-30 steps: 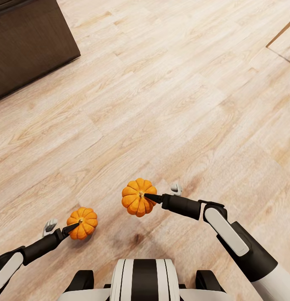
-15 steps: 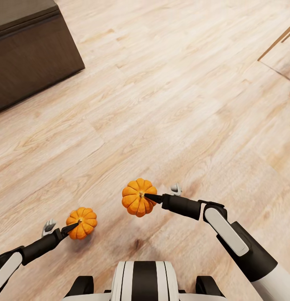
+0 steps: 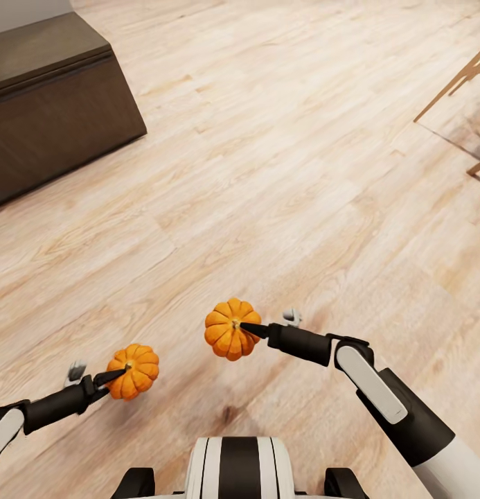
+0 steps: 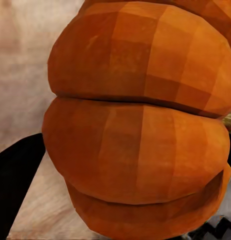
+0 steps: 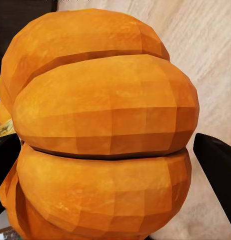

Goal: Place each of the two pumpkins and all three candles from the living room inside a cabinet in the living room (use any cabinet), then make sure every cabinet is closed, and position the cauldron so it is next to a table in the living room.

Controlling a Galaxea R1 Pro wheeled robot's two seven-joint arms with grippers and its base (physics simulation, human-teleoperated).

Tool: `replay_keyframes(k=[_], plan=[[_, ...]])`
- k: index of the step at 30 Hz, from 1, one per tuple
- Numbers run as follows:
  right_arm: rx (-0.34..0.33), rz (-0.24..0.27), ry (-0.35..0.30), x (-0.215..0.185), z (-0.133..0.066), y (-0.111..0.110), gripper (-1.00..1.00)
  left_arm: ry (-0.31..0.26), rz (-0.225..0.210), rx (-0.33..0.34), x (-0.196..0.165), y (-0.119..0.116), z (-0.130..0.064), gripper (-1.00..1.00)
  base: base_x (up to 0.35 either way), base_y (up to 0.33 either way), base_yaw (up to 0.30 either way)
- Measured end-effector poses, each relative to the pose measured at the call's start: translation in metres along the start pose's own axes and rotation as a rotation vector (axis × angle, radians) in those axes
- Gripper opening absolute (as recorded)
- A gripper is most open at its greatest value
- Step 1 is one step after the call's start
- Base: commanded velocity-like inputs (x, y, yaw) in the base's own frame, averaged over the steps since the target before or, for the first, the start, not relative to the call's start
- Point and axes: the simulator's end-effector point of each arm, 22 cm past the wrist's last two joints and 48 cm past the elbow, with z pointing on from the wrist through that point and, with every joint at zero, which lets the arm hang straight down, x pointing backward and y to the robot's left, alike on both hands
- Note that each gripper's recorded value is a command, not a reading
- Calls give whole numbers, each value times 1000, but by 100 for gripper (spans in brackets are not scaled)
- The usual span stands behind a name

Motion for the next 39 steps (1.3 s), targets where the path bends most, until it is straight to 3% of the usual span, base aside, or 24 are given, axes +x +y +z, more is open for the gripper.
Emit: replay_keyframes(k=[2, 5, 12, 16, 19, 39], plan=[[0, -7, -4, -2, -1, 3, -100, 51, -13, 39, 5, -22, 1, -100, 0, 0, 0], [5, -14, -9, -5, -3, 6, -100, 83, -11, 67, 7, -41, -1, -100, 0, 0, 0], [29, -35, -22, -11, -9, 11, -100, 72, 8, 67, -5, -50, -18, -100, 0, 0, 0], [125, -53, -36, -18, -14, 0, -100, 40, 13, 81, -17, -58, -27, -100, 0, 0, 0], [144, -62, -44, -22, -17, 3, -100, 30, 21, 88, -20, -63, -31, -100, 0, 0, 65], [122, -128, -89, -41, -34, 43, -100, -13, 75, 130, -31, -98, -51, -100, 0, 0, 276]])
